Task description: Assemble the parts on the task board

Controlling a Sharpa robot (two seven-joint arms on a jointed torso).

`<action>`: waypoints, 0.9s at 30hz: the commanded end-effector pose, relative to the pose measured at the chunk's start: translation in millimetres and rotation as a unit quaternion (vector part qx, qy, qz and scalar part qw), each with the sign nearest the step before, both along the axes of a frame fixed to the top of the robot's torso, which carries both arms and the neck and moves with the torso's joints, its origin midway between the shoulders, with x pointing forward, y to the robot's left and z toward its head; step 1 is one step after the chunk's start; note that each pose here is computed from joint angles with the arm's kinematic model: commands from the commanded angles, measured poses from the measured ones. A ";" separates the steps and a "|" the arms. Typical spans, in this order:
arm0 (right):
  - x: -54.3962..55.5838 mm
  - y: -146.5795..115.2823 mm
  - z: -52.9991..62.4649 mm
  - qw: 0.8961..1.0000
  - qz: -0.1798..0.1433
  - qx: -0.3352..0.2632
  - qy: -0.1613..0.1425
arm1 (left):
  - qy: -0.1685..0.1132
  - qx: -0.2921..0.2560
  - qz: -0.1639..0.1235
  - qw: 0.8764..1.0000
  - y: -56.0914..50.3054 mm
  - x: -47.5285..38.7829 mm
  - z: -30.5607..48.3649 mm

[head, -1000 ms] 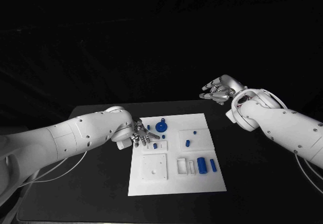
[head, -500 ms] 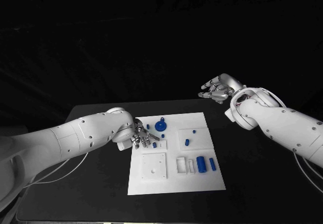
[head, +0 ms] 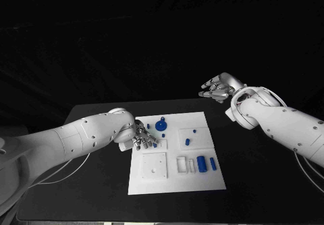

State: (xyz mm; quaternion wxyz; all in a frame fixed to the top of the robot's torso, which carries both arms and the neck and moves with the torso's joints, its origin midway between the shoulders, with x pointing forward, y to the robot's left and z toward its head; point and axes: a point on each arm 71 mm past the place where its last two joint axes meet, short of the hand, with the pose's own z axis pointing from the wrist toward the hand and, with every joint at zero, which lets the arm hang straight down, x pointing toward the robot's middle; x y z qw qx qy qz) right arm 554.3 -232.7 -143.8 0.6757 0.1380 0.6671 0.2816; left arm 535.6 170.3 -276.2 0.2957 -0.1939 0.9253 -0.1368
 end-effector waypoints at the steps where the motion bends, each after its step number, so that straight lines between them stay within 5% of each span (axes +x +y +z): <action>1: -0.4 1.4 -0.4 1.000 0.006 -0.002 0.002 | -0.007 0.006 -0.012 1.000 -2.8 -0.3 -1.2; 27: -0.1 2.6 -0.7 1.000 0.007 -0.002 0.003 | -0.021 0.012 -0.012 1.000 -11.3 -1.8 -7.1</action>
